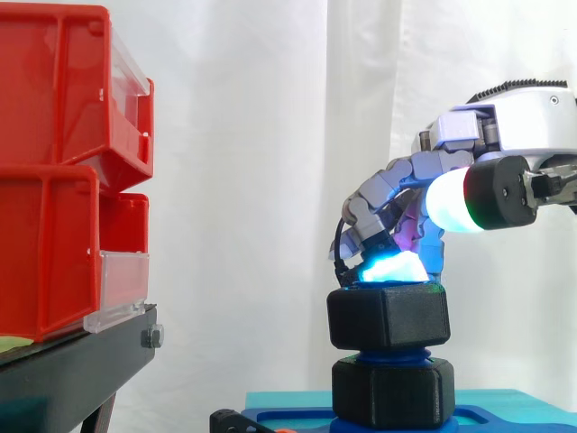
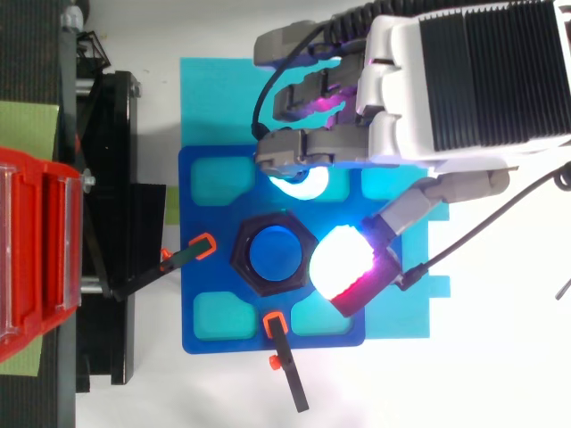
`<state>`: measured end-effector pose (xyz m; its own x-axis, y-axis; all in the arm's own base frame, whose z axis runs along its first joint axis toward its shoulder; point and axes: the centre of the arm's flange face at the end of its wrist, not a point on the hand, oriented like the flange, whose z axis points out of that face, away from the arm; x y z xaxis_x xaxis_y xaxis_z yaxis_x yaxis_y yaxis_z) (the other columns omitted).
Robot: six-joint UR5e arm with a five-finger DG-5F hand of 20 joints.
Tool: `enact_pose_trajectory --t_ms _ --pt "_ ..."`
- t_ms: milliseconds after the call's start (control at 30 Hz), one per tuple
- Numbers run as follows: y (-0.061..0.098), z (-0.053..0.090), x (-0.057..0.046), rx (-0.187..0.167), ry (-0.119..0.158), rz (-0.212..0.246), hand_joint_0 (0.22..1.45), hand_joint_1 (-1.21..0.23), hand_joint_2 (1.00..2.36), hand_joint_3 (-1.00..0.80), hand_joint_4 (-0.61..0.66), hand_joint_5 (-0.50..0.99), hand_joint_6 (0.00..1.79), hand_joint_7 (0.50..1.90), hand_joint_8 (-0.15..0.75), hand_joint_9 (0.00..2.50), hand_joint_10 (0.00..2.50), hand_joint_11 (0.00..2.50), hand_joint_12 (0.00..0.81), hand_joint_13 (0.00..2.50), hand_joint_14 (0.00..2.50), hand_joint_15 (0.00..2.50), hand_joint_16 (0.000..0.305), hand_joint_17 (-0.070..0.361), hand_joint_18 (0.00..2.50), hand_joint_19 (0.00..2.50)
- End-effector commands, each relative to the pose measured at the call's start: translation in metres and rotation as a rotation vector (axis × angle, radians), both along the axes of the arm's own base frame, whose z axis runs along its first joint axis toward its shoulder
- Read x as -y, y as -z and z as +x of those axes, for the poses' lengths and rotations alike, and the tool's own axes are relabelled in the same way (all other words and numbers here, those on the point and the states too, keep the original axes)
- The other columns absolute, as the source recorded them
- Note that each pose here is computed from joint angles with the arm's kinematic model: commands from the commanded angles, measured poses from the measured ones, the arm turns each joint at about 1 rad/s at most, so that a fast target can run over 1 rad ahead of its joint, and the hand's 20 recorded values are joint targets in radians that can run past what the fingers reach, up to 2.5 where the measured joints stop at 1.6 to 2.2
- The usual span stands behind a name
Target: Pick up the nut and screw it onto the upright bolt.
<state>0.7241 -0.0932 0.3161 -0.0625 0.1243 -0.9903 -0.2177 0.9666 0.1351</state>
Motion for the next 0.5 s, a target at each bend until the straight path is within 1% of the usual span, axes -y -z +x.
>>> enact_pose_trajectory --t_ms 0,67,100,167,200,267,333,367,400,467 --pt "-0.012 0.003 0.007 0.022 -0.009 0.001 0.52 -0.20 1.00 -0.50 0.08 0.08 0.61 1.41 0.181 1.34 0.00 0.00 0.161 0.96 0.00 0.00 0.013 0.029 0.54 0.00" --pt "-0.017 0.004 0.009 0.029 -0.012 0.001 0.52 -0.20 1.00 -0.50 0.08 0.08 0.59 1.41 0.190 1.33 0.00 0.00 0.163 0.96 0.00 0.00 0.013 0.030 0.54 0.00" --pt "-0.019 0.004 0.010 0.029 -0.012 0.001 0.51 -0.19 1.00 -0.50 0.10 0.07 0.57 1.44 0.204 1.32 0.00 0.00 0.172 0.94 0.00 0.00 0.014 0.031 0.53 0.00" --pt "-0.025 0.005 0.011 0.031 -0.013 0.001 0.51 -0.18 1.00 -0.50 0.16 0.06 0.51 1.53 0.227 1.30 0.00 0.00 0.190 0.92 0.00 0.00 0.017 0.038 0.48 0.00" --pt "-0.026 0.005 0.011 0.031 -0.012 0.001 0.51 -0.18 1.00 -0.50 0.18 0.05 0.50 1.46 0.240 1.27 0.00 0.00 0.197 0.89 0.00 0.00 0.018 0.041 0.46 0.00" --pt "-0.031 0.006 0.011 0.033 -0.012 0.000 0.51 -0.17 1.00 -0.50 0.19 0.03 0.50 1.40 0.251 1.24 0.00 0.00 0.202 0.87 0.00 0.00 0.020 0.044 0.45 0.00" --pt "-0.031 0.007 0.008 0.036 -0.013 0.000 0.50 -0.17 1.00 -0.50 0.21 0.01 0.50 1.30 0.256 1.20 0.00 0.00 0.209 0.85 0.00 0.00 0.022 0.048 0.42 0.00" --pt "-0.031 0.007 0.007 0.036 -0.015 0.000 0.50 -0.17 1.00 -0.50 0.23 -0.01 0.50 1.23 0.258 1.17 0.00 0.00 0.212 0.84 0.00 0.00 0.022 0.050 0.42 0.00" --pt "-0.031 0.007 0.006 0.036 -0.016 0.000 0.50 -0.16 1.00 -0.50 0.24 -0.02 0.50 1.12 0.257 1.14 0.00 0.00 0.216 0.82 0.00 0.00 0.023 0.051 0.42 0.00" --pt "-0.031 0.008 0.004 0.036 -0.016 0.000 0.50 -0.16 1.00 -0.50 0.26 -0.04 0.50 1.04 0.252 1.10 0.00 0.00 0.221 0.81 0.00 0.00 0.024 0.054 0.40 0.00"
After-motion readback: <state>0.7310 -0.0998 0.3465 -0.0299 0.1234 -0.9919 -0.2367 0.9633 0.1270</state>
